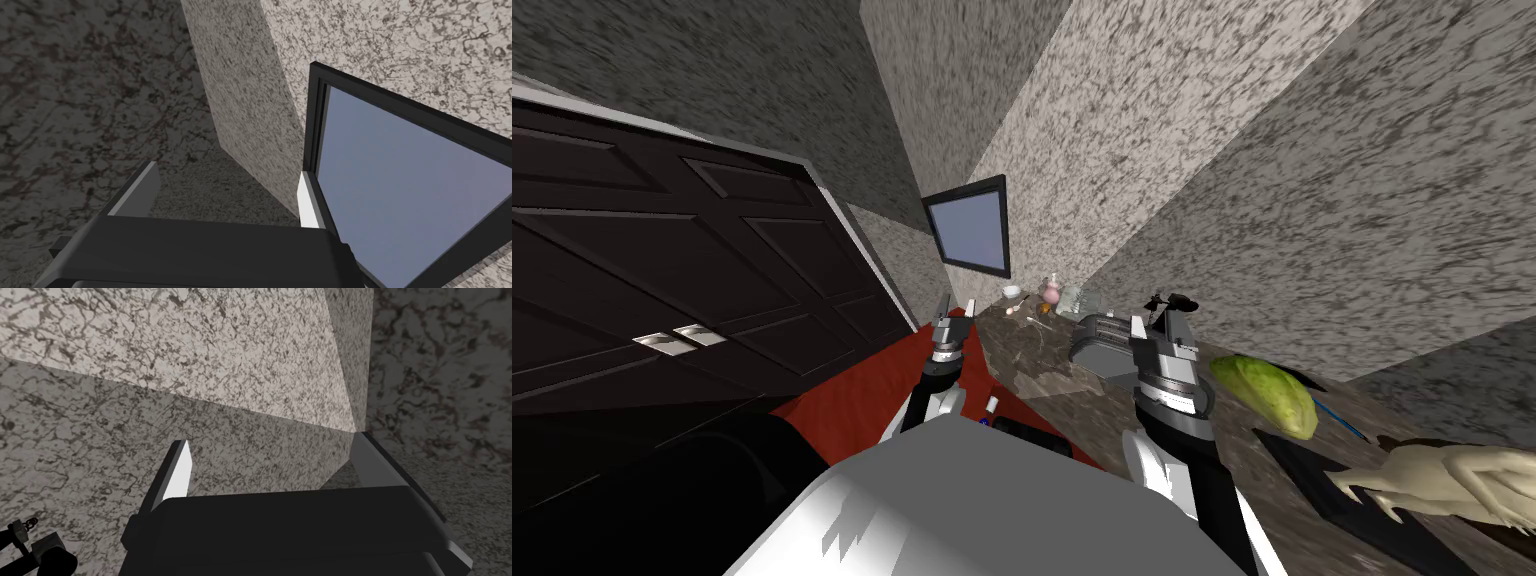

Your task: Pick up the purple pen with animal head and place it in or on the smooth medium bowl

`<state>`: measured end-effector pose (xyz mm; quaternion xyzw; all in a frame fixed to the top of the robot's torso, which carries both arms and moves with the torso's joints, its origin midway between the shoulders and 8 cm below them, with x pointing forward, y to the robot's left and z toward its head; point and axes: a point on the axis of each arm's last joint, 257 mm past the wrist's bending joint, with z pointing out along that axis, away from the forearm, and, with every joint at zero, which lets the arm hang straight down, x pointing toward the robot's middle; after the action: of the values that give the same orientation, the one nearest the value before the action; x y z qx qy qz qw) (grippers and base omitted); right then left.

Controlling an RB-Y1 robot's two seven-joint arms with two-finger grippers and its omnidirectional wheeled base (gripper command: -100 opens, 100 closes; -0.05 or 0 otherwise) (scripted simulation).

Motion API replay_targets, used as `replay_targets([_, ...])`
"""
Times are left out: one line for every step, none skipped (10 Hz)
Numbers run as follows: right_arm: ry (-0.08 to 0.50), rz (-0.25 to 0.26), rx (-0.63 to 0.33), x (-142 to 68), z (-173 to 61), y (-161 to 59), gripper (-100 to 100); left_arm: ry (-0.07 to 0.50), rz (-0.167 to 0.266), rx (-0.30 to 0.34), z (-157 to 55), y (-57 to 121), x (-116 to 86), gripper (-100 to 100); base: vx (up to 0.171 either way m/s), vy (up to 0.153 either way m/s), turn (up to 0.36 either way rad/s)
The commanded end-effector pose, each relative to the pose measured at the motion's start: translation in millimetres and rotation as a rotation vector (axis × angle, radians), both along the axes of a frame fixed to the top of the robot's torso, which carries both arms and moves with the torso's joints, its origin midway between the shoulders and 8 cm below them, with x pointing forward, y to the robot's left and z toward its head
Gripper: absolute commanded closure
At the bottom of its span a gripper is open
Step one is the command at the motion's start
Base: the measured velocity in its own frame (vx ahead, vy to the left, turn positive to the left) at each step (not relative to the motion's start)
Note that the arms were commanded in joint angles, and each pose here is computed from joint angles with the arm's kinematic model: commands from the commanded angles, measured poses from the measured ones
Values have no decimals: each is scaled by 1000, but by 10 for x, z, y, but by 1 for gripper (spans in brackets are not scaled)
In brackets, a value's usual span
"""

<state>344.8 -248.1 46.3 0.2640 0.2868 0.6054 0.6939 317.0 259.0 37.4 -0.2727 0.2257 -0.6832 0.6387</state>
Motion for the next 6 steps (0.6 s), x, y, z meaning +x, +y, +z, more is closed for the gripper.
replay_targets([0,0,0,0,0,0,0,17,-11,-5,-78,54,54,-100,-39,-28,-179])
replay_targets([0,0,0,0,0,1,0,27,-15,-13,-126,99,88,-100,-78,-42,-254])
replay_targets([0,0,0,0,1,1,0,38,-18,-26,-182,159,127,-100,-92,-53,-198])
replay_targets([0,0,0,0,1,1,0,51,-20,-42,-246,234,171,-100,-91,-61,-270])
replay_targets([0,0,0,0,1,1,0,64,-19,-60,-317,321,219,-100,-100,-56,-256])
replay_targets([0,0,0,0,1,1,0,78,-16,-76,-394,412,270,-100,-112,-98,-312])
